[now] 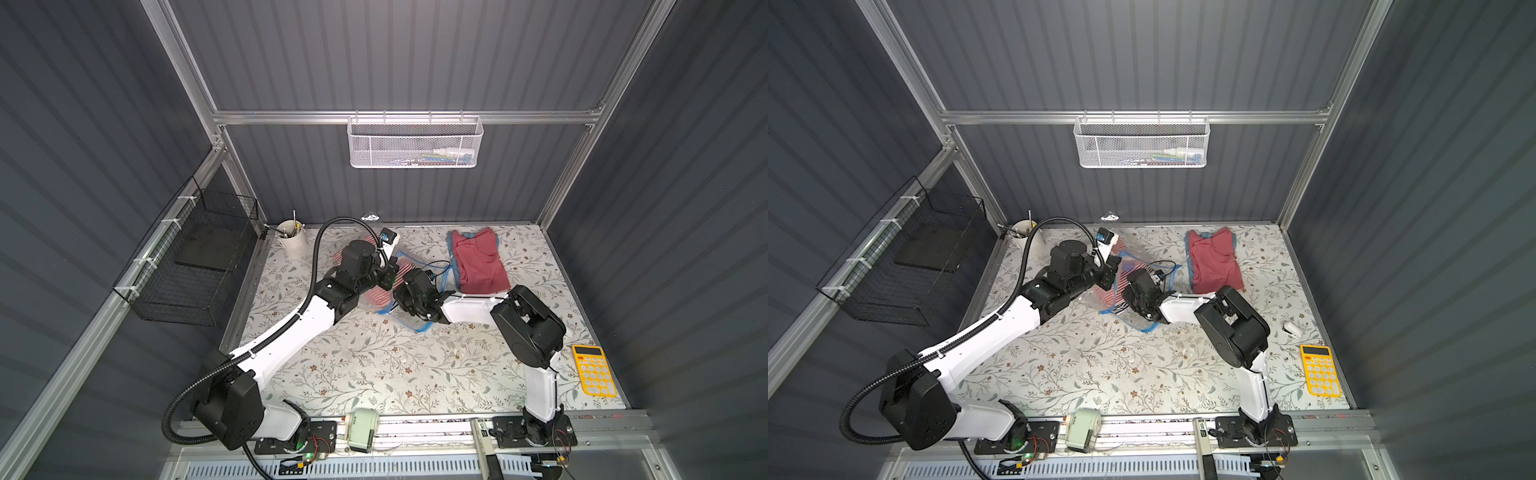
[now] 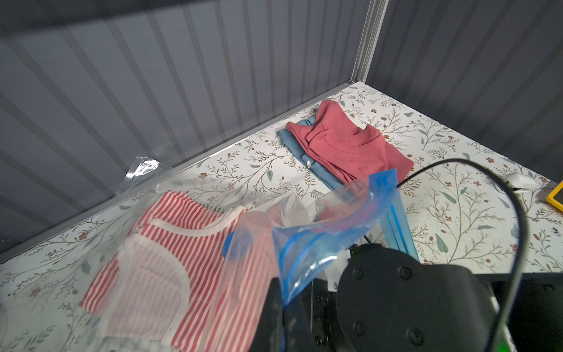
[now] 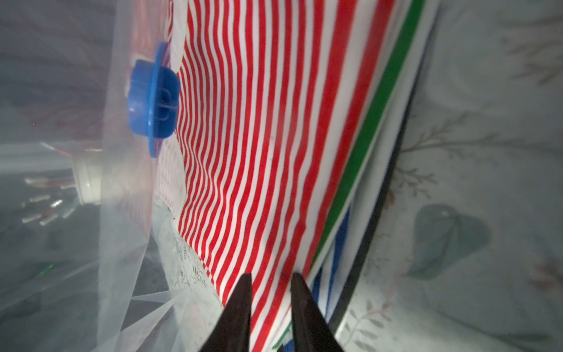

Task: Take the tank top out of the vacuum bag
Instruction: Take out the tank top from the vacuum bag.

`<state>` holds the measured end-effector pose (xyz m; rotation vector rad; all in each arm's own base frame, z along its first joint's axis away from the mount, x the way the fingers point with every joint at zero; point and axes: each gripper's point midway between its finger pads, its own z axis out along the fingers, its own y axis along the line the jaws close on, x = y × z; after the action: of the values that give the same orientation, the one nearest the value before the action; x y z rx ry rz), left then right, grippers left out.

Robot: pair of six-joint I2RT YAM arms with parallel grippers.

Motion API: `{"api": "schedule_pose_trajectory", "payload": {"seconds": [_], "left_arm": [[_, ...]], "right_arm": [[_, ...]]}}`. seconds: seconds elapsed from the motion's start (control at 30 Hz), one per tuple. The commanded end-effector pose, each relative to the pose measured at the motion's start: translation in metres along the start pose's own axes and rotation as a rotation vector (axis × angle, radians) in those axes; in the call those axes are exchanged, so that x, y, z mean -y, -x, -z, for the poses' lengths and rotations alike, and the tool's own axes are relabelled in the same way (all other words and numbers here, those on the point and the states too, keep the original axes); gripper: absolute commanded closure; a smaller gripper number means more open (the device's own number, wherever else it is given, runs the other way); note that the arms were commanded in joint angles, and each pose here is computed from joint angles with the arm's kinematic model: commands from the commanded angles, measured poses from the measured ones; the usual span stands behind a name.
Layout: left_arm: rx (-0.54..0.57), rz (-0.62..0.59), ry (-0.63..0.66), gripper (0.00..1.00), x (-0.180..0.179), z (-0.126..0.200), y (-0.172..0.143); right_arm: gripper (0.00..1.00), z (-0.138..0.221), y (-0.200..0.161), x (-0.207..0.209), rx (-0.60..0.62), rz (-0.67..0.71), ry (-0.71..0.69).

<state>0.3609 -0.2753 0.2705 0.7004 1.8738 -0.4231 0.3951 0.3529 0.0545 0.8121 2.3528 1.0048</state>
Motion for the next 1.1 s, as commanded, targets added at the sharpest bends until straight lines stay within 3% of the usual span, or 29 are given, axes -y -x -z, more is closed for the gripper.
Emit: {"api": "schedule_pose_trajectory", "payload": {"seconds": [0.0, 1.07], "left_arm": [[0.036, -0.001, -0.004, 1.0, 0.002, 0.003, 0.013], [0.035, -0.003, -0.011, 1.0, 0.003, 0.003, 0.012]], "right_arm": [[0.75, 0.002, -0.001, 0.003, -0.001, 0.022, -0.017], [0.75, 0.001, 0.016, 0.002, 0.033, 0.06, -0.029]]}}
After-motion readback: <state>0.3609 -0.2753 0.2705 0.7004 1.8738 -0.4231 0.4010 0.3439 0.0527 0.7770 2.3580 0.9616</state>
